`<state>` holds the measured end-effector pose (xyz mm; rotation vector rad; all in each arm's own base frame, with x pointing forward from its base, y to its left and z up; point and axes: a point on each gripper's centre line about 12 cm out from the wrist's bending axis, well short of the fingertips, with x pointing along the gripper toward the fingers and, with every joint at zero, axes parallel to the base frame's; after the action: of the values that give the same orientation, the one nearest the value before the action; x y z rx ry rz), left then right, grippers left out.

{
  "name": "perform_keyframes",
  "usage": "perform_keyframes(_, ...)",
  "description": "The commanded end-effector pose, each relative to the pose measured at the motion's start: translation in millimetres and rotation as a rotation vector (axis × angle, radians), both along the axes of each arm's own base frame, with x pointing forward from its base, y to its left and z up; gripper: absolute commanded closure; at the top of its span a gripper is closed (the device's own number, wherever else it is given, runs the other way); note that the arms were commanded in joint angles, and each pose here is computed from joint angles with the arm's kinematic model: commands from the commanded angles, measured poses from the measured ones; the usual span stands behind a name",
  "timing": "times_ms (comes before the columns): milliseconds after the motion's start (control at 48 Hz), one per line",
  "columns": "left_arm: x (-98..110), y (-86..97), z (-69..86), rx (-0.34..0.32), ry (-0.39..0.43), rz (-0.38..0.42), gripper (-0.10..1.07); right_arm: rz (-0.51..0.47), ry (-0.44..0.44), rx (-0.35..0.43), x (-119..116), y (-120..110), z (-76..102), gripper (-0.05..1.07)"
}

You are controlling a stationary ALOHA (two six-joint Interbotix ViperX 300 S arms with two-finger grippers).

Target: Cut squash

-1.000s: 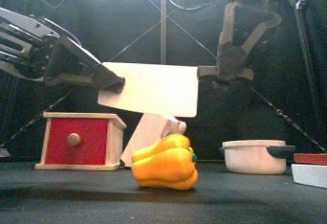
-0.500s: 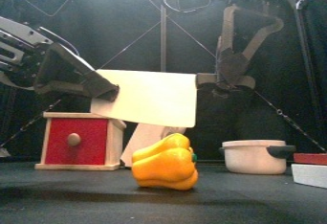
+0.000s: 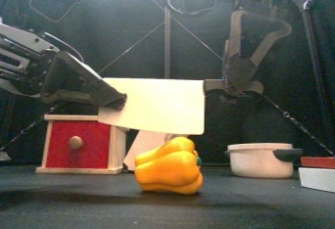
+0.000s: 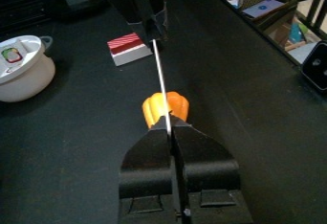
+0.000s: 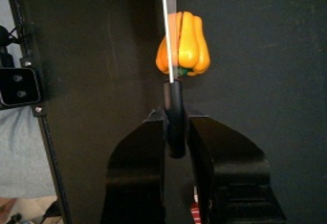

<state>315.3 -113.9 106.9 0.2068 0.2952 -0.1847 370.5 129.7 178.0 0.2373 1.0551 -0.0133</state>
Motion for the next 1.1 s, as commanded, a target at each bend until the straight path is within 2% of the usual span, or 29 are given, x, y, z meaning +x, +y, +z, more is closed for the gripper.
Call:
perform_keyframes(0, -3.8, 0.5, -2.0, 0.003, 0.01, -0.004, 0.84, 0.008, -0.002, 0.003, -2.8, 3.5, 6.5, 0.55)
perform_keyframes(292, -4.9, 0.7, -5.2, -0.018, 0.023, 0.002, 0.84, 0.006, 0.006, 0.0, -2.1, 3.1, 2.9, 0.55)
perform_keyframes(1083, -3.3, 0.3, -16.3, -0.011, 0.052, 0.007, 0.84, -0.03, 0.053, -0.014, -0.4, -9.6, -10.1, 0.55)
